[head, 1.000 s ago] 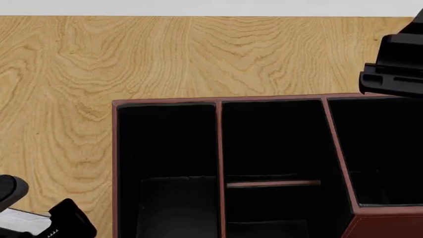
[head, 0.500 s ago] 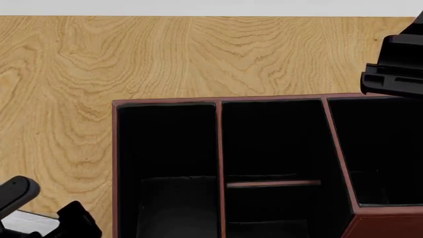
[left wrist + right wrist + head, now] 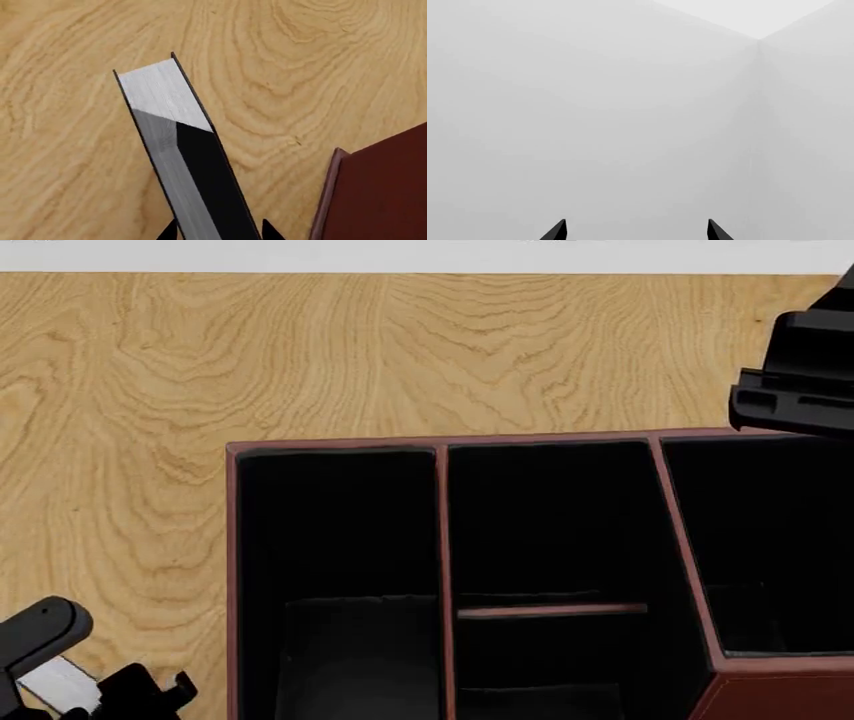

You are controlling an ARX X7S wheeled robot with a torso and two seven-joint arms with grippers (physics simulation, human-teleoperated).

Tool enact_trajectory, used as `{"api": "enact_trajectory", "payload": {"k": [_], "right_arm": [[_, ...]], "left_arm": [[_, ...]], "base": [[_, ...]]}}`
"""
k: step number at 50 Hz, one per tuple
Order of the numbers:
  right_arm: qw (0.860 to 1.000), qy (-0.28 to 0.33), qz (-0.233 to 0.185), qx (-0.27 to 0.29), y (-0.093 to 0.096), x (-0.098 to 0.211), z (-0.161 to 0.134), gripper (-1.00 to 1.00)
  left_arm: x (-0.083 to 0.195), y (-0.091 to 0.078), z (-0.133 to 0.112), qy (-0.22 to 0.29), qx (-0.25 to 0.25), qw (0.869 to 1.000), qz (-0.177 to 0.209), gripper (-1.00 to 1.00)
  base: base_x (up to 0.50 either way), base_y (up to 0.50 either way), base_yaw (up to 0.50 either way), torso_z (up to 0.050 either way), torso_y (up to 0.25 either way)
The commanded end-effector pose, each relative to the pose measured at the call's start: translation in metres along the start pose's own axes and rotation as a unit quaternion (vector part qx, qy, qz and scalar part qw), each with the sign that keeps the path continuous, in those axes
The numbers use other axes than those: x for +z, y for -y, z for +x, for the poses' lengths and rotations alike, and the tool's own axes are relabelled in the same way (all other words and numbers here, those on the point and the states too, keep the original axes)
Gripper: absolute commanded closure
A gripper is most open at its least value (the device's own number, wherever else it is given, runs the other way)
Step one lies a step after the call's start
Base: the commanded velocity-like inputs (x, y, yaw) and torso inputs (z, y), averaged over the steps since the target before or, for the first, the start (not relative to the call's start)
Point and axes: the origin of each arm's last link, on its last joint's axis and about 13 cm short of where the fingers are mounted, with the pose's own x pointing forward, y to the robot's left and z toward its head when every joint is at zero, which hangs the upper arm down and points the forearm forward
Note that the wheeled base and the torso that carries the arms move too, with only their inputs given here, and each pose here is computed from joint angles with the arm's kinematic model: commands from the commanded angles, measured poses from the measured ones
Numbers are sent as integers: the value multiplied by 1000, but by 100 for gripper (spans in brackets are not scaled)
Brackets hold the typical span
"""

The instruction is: Pick up the book and place it in the back compartment of the caddy.

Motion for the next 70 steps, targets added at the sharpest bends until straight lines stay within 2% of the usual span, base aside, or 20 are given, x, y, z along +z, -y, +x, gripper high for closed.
{"api": "enact_trajectory", "payload": {"k": [1, 7, 16, 17, 28, 49, 61, 64, 67, 68, 69, 70], "right_arm": [[1000, 1, 0, 0, 0, 0, 0, -100], [1000, 0, 0, 1, -1, 0, 0, -100], [1000, 1, -1, 2, -1, 1, 0, -100], [1000, 1, -1, 2, -1, 1, 0, -100], [1000, 3, 0, 1, -1, 3, 0, -100], [1000, 5, 1, -1, 1, 6, -1, -100], [1000, 6, 2, -1, 1, 6, -3, -100], [1000, 6, 2, -1, 2, 7, -3, -100], [1000, 7, 2, -1, 2, 7, -3, -100], [1000, 7, 2, -1, 2, 7, -3, -100], [1000, 8, 3, -1, 2, 7, -3, -100], [1000, 8, 3, -1, 2, 7, -3, -100]], "left_arm": [[1, -2, 2, -12, 8, 1000, -20, 100], [1, -3, 2, -12, 10, 1000, -23, 100], [14, -2, -3, 10, 7, 999, -36, 100], [16, -2, -3, 24, 7, 999, -35, 100], [25, 0, -8, 34, 4, 998, -45, 100], [38, -1, -16, 75, -8, 996, -42, 100], [50, -5, -17, 130, -7, 991, -26, 100], [55, -6, -17, 154, -20, 988, -8, 100], [57, -8, -16, 157, -20, 987, -5, 100], [58, -8, -15, 171, -30, 985, 13, 100], [60, -9, -14, 170, -26, 985, 7, 100], [61, -10, -13, 171, -37, 984, 20, 100]], "base": [[0, 0, 3, 0, 0], [2, 1, 0, 0, 0], [1, 1, 0, 0, -2], [0, 0, 0, 0, 0], [1, 0, 0, 0, 0], [0, 0, 0, 0, 0], [0, 0, 0, 0, 0], [0, 0, 0, 0, 0], [0, 0, 0, 0, 0], [0, 0, 0, 0, 0], [0, 0, 0, 0, 0], [0, 0, 0, 0, 0]]}}
